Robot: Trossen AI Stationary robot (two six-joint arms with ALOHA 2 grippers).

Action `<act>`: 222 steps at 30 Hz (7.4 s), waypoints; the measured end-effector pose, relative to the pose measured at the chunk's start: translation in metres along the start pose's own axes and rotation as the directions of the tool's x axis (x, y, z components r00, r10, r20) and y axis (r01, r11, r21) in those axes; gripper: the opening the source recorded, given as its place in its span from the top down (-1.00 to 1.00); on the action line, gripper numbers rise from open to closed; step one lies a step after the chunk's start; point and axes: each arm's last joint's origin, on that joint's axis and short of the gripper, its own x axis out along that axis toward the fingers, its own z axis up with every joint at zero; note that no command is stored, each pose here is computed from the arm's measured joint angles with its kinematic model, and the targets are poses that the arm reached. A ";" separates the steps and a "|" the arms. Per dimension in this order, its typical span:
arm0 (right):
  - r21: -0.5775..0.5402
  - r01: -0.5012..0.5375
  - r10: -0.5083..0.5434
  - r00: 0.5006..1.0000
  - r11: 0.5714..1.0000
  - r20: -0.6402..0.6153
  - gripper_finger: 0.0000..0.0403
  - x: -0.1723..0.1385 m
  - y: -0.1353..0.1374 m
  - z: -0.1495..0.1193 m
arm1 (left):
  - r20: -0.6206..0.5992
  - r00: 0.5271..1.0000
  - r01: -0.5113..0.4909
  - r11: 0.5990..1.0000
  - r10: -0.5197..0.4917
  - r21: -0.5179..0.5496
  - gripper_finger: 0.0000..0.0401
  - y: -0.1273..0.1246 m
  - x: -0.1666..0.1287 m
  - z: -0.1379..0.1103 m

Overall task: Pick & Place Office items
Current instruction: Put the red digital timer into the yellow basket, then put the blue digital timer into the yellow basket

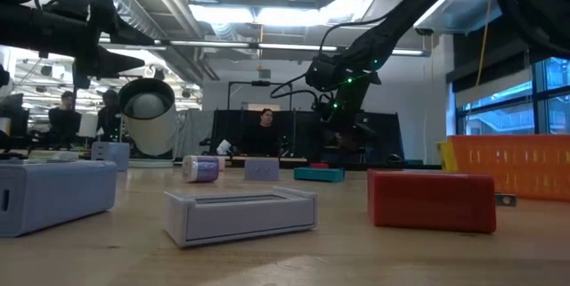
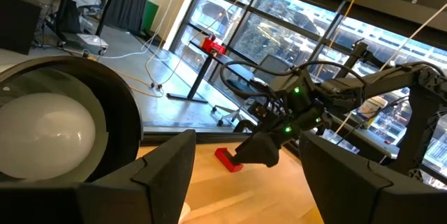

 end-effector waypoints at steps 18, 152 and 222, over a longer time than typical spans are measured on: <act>0.000 0.006 -0.006 0.999 1.000 -0.054 -0.58 0.000 -0.006 -0.002 | 0.000 1.000 0.000 1.000 0.000 0.000 -0.25 0.000 0.000 0.000; 0.046 0.234 -0.208 0.923 0.971 -0.323 0.19 -0.144 -0.022 -0.199 | 0.000 1.000 0.000 1.000 0.000 0.000 -0.25 0.000 0.000 0.000; -0.360 0.024 -0.015 0.999 0.933 0.029 -0.31 -0.060 0.055 -0.127 | 0.000 1.000 0.000 1.000 0.000 0.000 -0.25 0.000 0.000 0.000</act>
